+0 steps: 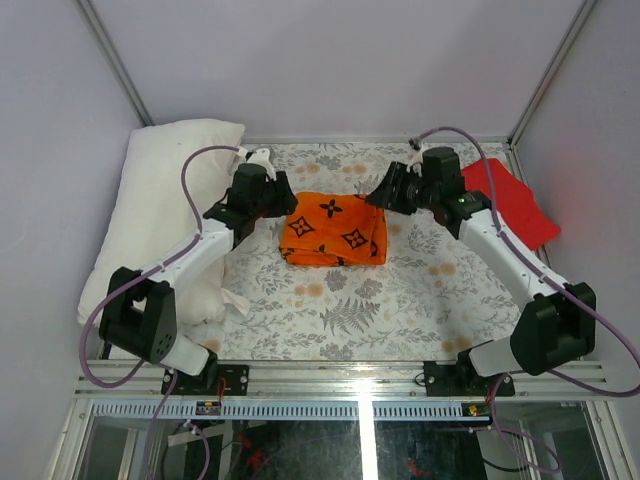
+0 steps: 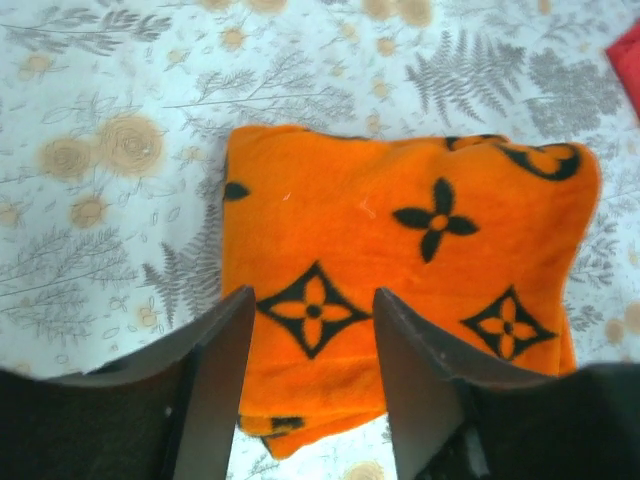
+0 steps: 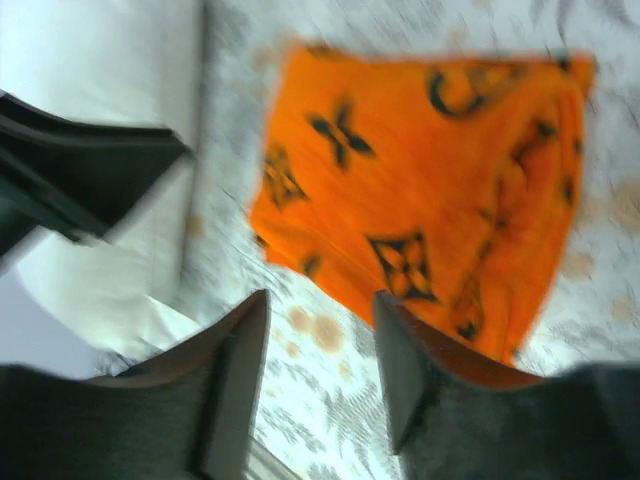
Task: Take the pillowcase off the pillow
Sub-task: Adjust the pillowcase at the center of the board.
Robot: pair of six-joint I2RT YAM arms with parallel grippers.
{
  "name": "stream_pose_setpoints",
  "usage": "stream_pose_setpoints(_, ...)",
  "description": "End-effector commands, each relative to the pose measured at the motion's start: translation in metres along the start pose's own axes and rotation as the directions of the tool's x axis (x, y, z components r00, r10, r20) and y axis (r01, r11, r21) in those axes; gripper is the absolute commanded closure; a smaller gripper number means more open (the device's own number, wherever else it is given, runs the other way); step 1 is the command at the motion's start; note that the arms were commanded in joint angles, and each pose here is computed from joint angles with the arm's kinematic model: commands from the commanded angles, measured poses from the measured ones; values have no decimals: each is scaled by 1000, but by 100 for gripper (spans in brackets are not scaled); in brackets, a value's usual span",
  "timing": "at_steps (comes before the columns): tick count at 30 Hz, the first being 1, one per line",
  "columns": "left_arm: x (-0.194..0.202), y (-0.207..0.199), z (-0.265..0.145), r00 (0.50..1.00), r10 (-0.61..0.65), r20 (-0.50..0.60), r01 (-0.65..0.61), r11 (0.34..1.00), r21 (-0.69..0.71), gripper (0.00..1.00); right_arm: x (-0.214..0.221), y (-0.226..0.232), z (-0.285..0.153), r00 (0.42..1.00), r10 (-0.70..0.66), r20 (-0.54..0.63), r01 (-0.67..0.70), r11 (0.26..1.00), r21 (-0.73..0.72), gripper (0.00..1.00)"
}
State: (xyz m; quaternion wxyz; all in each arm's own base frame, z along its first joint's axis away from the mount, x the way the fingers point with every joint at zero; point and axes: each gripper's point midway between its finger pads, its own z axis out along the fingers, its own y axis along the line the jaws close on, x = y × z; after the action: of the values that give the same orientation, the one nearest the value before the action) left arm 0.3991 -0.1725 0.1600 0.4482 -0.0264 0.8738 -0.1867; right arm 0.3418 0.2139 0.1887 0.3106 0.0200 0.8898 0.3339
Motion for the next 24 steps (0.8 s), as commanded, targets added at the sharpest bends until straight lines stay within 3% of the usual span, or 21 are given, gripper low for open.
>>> stream_pose_setpoints(1, -43, -48, 9, 996, -27, 89, 7, 976, 217, 69, -49, 41, -4, 994, -13, 109, 25, 994, -103, 72)
stream_pose_setpoints(3, -44, -63, 21, 997, -47, 62, 28, 958, 284, 87, -53, 42, 18, 998, 14, 69, -6, 994, -111, 99)
stream_pose_setpoints(5, -41, -74, 36, 997, -72, 24, 60, 940, 335, 99, -55, 43, 38, 999, 36, 34, -31, 990, -137, 100)
stream_pose_setpoints(10, -20, -79, 75, 986, -155, -65, 168, 904, 393, 100, -42, 20, 91, 996, 75, -54, -81, 988, -133, 100)
stream_pose_setpoints(16, 25, -23, 127, 945, -294, -146, 323, 911, 256, 100, -12, -67, 144, 964, 220, -151, -227, 973, -33, 100)
stream_pose_setpoints(20, 38, 16, 134, 916, -376, -143, 398, 899, 185, 100, -5, -118, 144, 942, 306, -136, -305, 952, 32, 100)
stream_pose_setpoints(24, 32, 36, 131, 922, -373, -105, 385, 914, 128, 100, 3, -134, 142, 932, 333, -142, -328, 943, 56, 100)
